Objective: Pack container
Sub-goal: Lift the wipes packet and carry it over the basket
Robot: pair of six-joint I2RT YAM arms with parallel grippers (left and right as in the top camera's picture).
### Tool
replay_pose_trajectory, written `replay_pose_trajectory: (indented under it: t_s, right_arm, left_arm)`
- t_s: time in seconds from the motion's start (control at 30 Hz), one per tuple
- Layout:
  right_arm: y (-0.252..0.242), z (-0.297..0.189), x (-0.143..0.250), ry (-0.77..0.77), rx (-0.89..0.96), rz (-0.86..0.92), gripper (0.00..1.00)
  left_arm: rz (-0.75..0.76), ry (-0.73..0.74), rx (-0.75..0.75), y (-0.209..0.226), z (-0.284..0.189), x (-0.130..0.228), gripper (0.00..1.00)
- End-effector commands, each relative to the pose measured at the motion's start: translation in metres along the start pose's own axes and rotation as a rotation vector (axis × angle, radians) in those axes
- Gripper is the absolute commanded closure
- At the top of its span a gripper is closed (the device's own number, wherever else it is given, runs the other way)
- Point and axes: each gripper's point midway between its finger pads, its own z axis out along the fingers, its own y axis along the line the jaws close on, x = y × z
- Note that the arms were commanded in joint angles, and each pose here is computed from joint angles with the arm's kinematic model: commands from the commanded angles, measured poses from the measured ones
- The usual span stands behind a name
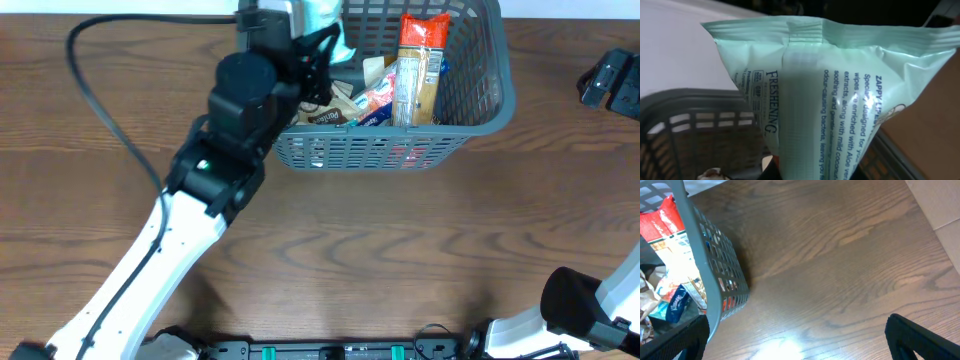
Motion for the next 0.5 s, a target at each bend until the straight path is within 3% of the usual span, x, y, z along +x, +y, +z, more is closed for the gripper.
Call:
replay_pose_trajectory:
  t_s: [0.0, 0.23, 0.47]
  right_arm:
    - [0.0, 0.001, 0.001, 0.007, -0.005, -0.01, 0.01]
    - [0.0, 0.001, 0.001, 0.007, -0.005, -0.01, 0.01]
    - [0.0, 0.001, 0.001, 0.007, -0.005, -0.01, 0.01]
  left_arm:
    - [0.002, 0.01, 0.001, 0.001, 0.018, 0.006, 0.94]
    - [0.008, 0.033, -0.123, 0.031, 0.047, 0.034, 0.94]
    - [0.038, -0.043, -0.194, 0.044, 0.055, 0.024, 0.94]
